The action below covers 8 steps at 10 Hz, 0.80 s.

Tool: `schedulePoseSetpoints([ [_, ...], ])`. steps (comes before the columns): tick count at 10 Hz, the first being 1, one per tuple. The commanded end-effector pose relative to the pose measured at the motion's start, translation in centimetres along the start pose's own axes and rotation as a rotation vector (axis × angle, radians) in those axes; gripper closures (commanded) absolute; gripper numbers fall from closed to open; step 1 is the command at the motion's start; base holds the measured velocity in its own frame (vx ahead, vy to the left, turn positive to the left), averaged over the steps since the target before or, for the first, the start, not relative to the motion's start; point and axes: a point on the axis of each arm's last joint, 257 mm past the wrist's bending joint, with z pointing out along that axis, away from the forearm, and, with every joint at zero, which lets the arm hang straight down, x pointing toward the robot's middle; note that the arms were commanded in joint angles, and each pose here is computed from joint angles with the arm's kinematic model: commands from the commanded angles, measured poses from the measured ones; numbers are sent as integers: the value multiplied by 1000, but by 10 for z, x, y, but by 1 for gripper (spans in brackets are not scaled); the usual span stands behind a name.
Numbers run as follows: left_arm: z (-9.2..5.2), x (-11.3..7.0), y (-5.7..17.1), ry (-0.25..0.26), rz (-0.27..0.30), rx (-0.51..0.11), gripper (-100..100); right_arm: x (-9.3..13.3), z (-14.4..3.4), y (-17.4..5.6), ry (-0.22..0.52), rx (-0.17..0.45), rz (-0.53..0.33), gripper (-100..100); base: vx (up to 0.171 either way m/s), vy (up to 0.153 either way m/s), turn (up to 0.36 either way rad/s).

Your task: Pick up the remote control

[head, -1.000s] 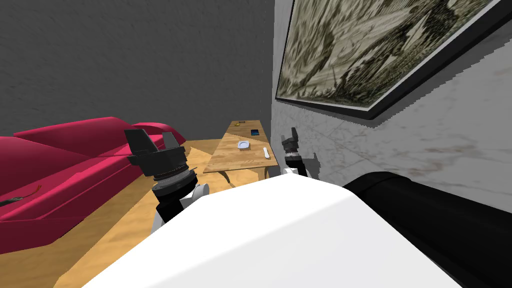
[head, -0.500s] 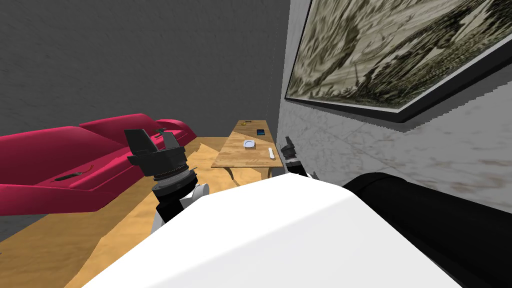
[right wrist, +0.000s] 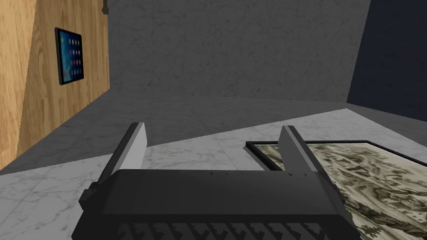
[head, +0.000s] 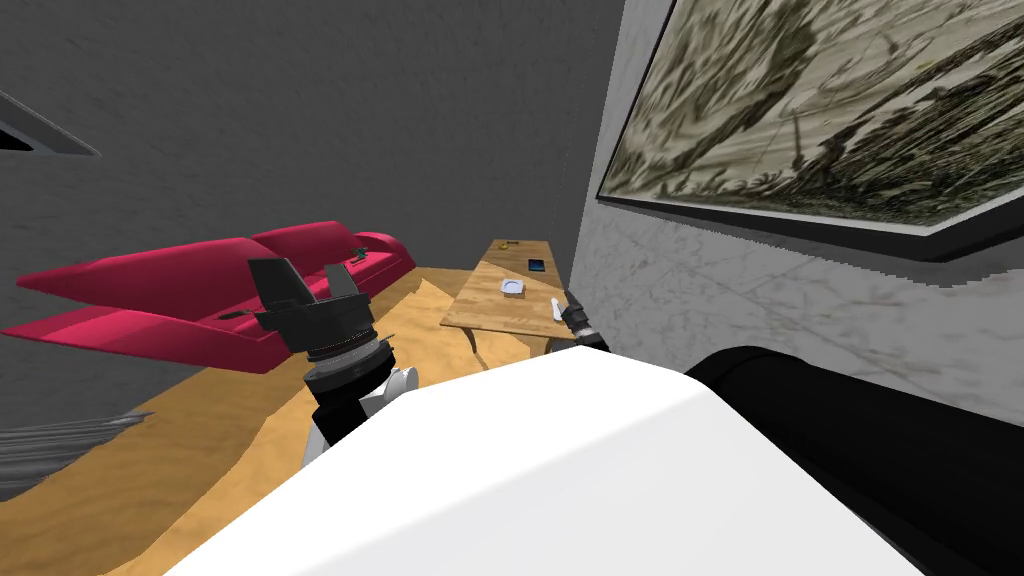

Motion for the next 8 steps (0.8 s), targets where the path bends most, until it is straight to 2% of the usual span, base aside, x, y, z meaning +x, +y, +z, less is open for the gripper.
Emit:
schedulePoseSetpoints([
  [1, 0, 0, 0, 0, 0, 0, 0, 3, -22, -36, 33, 102, 3, -100, 10, 82, 382],
  [2, 0, 0, 0, 0, 0, 0, 0, 3, -23, -36, 41, 103, -4, -100, 14, 48, 87],
  [3, 0, 0, 0, 0, 0, 0, 0, 4, -38, -60, 66, 170, -4, -100, 18, 47, 227],
  [4, 0, 0, 0, 0, 0, 0, 0, 4, -38, -60, 66, 170, -4, -100, 16, 29, 135],
  [5, 0, 0, 0, 0, 0, 0, 0, 4, -57, -84, 91, 240, -3, -100, 15, 33, 236],
  [6, 0, 0, 0, 0, 0, 0, 0, 5, -77, -107, 110, 313, 5, -100, 16, 57, 470],
  [7, 0, 0, 0, 0, 0, 0, 0, 4, -78, -107, 115, 315, 0, -100, 15, 31, 153],
  [8, 0, 0, 0, 0, 0, 0, 0, 3, -102, -131, 139, 393, 3, -100, 14, 32, 255],
])
